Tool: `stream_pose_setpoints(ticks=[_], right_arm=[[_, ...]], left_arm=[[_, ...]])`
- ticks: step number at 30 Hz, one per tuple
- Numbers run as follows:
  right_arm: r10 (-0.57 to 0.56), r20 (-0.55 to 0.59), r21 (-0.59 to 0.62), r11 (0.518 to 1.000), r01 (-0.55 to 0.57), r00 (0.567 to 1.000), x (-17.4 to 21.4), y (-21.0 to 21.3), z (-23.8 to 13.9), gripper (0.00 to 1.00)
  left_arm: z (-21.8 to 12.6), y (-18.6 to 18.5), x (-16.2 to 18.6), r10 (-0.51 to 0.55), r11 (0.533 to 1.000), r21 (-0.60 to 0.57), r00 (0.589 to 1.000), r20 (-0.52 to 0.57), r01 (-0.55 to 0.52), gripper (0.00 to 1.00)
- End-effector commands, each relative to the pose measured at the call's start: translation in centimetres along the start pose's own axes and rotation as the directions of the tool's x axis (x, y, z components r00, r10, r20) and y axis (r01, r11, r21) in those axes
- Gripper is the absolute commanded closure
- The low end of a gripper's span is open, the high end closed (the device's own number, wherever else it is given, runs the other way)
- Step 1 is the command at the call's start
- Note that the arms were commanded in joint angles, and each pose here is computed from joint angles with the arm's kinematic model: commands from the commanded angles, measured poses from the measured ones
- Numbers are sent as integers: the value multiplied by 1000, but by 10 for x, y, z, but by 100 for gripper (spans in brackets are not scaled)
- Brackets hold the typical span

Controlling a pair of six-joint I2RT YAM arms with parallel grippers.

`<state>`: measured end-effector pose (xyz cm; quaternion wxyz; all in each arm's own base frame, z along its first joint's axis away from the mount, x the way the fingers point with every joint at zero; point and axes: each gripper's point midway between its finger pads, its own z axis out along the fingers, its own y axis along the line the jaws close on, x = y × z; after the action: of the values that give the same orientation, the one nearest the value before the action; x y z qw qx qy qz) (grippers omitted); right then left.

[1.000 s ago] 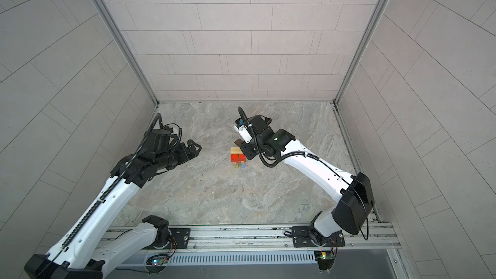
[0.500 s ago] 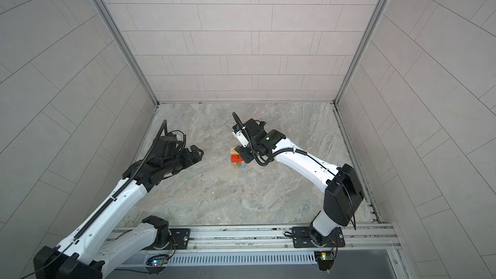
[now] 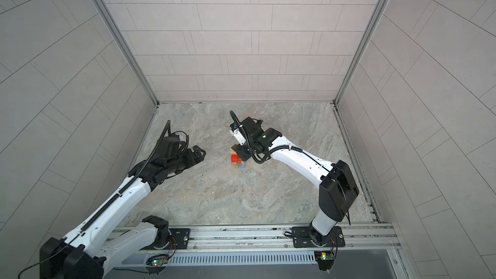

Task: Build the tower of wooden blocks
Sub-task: 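Lower the dark brown wedge onto the light wooden block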

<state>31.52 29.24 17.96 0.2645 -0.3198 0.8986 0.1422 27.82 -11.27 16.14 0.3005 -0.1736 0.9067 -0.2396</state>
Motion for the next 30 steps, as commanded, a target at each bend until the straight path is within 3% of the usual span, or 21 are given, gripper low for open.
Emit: stream_pose_setpoints(ticks=[1,25,30], right_arm=[[1,18,-1,1000,-1,1000,-9,2,-4,95],[5,10,-1,1000,-5,1000,-10,2,6,93],[8,6,2,1000,-8,1000,-9,2,7,85]], left_arm=[[1,-3,0,1,1000,12,1000,2,-1,5],[2,0,2,-4,1000,4,1000,1,4,5],[2,0,2,-4,1000,6,1000,0,4,5]])
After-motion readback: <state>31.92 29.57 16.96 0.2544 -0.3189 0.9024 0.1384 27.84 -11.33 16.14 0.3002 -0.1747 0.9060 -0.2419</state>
